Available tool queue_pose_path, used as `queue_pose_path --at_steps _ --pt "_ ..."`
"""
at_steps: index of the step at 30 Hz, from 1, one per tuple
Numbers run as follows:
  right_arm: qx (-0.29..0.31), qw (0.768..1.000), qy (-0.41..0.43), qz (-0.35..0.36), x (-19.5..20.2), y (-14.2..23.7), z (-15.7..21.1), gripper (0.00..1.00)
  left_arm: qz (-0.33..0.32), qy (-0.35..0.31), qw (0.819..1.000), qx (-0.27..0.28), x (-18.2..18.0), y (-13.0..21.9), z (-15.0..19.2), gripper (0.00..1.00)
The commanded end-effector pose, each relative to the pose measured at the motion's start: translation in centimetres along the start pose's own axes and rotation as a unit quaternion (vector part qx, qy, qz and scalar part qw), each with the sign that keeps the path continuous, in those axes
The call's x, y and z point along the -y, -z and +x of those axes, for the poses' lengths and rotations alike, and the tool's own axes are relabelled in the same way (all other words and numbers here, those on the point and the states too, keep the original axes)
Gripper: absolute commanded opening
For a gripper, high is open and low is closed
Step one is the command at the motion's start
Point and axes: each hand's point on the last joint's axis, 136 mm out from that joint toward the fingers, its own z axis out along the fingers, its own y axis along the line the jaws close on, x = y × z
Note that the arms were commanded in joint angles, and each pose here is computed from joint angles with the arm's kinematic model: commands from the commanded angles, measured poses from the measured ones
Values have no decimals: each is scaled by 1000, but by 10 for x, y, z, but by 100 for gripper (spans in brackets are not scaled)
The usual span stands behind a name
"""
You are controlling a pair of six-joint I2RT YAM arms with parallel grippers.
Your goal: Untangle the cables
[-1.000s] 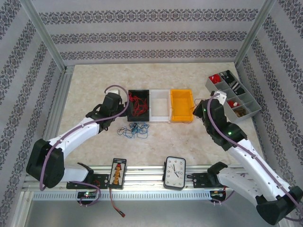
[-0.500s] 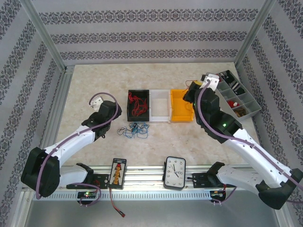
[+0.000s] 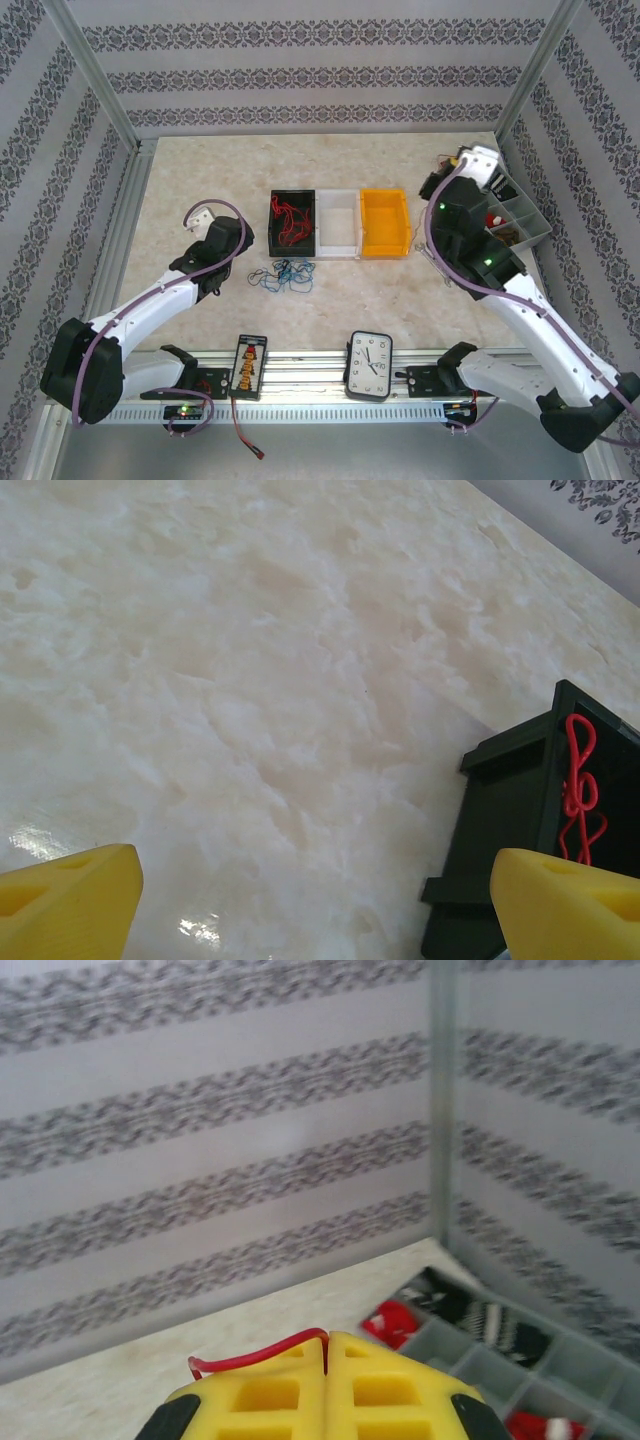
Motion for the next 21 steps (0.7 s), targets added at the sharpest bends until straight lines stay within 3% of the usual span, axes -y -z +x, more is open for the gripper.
queue_pose_path --at_steps 1,6,9,15,21 --pt "18 997 25 78 43 3 -13 5 5 3 1000 7 3 -3 -6 90" --pt "13 988 53 144 87 2 -3 5 10 -3 1000 -1 8 -7 -4 90" --pt "9 991 49 128 92 2 0 6 12 -6 1000 -1 11 -8 -5 90" --pt "-29 998 42 -23 38 -3 8 7 11 7 1000 -10 12 -14 -2 90" --pt "-47 983 42 -173 -54 11 5 7 -9 29 999 -23 0 -18 8 89"
